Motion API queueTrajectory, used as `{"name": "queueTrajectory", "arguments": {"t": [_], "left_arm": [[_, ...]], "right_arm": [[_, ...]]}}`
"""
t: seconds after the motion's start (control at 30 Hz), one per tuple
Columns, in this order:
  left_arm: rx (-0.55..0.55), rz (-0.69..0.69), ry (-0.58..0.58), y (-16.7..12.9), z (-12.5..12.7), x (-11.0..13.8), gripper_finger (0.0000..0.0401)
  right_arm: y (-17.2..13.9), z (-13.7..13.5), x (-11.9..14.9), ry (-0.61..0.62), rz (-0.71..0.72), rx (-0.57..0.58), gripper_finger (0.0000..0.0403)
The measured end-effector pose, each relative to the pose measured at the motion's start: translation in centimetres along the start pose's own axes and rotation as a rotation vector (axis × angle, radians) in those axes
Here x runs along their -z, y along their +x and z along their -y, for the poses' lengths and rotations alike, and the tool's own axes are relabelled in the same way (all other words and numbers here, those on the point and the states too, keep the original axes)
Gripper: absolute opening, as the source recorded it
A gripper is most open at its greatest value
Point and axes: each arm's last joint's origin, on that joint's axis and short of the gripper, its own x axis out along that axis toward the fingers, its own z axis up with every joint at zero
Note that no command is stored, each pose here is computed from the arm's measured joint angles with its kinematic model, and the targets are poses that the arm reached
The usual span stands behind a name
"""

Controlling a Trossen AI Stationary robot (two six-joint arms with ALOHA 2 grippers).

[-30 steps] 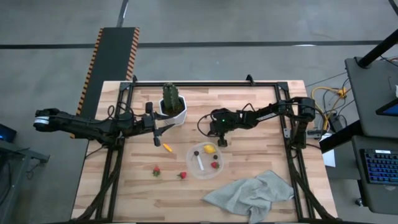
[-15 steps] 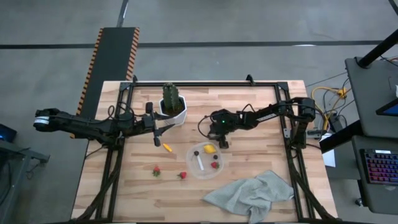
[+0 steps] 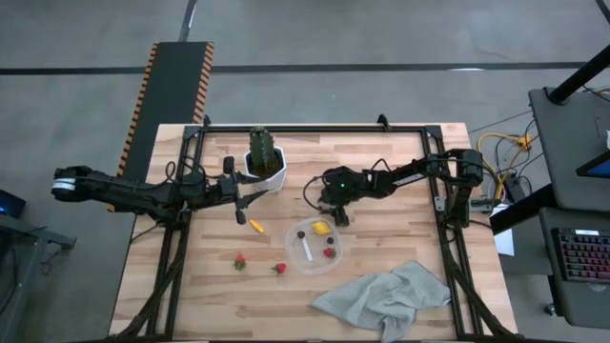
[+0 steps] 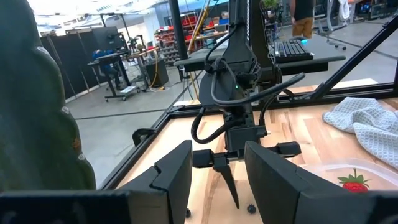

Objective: Pick and placing Produce into tupperware
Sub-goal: Put the bottom blueberry into the transparent container

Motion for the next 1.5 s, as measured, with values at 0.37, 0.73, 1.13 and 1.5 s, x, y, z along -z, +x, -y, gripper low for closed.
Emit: {"name": "queueTrajectory", "arguments": {"t": [0.37,0.73,1.13,1.5], "left_arm": [[0.000,0.000,0.000,0.0,0.0,0.0,0.0135],[0.000,0.000,0.000,0.0,0.0,0.0,0.0135],[0.000,0.000,0.000,0.0,0.0,0.0,0.0135],[0.000,0.000,0.000,0.0,0.0,0.0,0.0135]], "right_arm": [[1.1,-0.2,0.7,0.028,-0.014,-0.022,0.0176],[1.1,-0.2,0.6,0.033,-0.007,-0.012,0.0164],[1.1,-0.2,0.6,0.020,-0.006,-0.009,0.0065],[1.1,-0.2,0.6,0.017,-0.009,0.002,0.0040]]}}
